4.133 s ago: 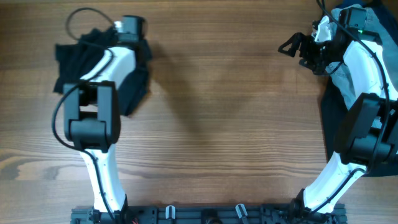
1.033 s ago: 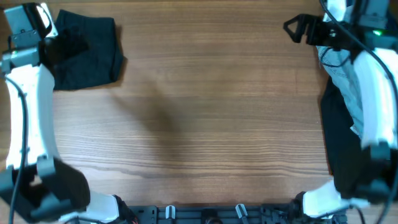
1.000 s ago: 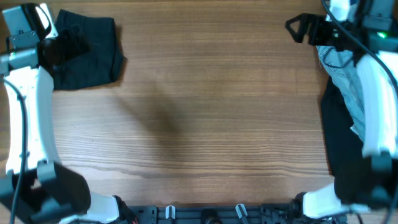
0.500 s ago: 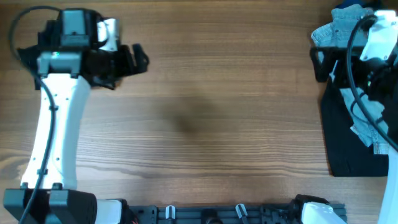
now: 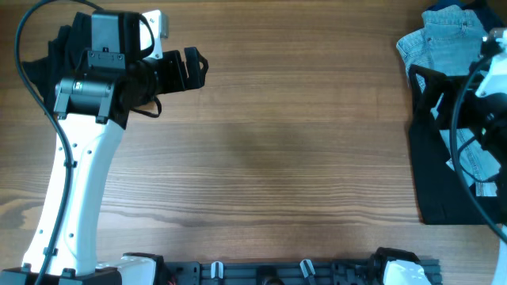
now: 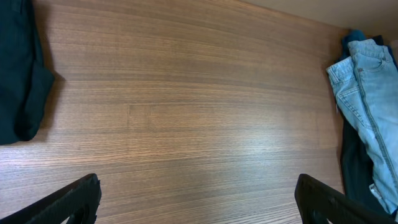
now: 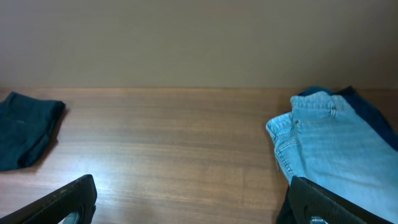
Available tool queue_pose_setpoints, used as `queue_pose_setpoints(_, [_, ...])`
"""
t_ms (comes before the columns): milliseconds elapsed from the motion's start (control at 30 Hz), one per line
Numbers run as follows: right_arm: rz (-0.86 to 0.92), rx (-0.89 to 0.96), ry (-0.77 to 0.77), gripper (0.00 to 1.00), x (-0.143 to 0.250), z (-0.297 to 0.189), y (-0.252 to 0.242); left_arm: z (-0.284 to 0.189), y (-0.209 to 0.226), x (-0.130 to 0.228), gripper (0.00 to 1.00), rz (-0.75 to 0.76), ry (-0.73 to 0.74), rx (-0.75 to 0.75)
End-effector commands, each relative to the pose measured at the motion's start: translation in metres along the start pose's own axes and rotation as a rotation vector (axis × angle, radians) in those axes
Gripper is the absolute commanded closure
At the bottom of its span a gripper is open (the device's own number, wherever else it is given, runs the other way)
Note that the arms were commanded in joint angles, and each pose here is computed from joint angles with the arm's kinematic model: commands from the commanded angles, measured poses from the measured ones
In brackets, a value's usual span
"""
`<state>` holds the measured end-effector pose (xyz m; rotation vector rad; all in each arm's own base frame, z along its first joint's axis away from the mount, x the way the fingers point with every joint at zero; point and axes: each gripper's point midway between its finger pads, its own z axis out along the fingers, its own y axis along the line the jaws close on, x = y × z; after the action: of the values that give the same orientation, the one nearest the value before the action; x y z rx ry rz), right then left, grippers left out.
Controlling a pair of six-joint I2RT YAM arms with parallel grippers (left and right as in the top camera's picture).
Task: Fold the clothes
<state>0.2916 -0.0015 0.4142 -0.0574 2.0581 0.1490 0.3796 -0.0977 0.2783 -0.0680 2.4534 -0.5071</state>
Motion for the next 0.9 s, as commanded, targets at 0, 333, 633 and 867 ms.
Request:
queue_pose_setpoints(0, [-0.006, 0.016, 0.041, 0.0, 0.002, 0.016, -0.008, -0.001, -0.001, -0.002, 0.0, -0.011, -0.009, -0.004])
queue_pose_setpoints(333, [-0.017, 0.022, 0.016, 0.0, 0.008, -0.002, -0.003, -0.001, -0.001, -0.002, 0.0, -0.011, -0.009, -0.004])
queue_pose_setpoints(633, [-0.147, 0.021, -0.433, 0.0, 0.037, -0.031, 0.015, -0.001, -0.001, -0.002, 0.0, -0.011, -0.009, -0.004])
queue_pose_setpoints(867, [-0.056, -0.062, -0.545, 0.0, 0.119, 0.021, 0.02, -0.001, -0.001, -0.002, 0.0, -0.011, -0.009, -0.004])
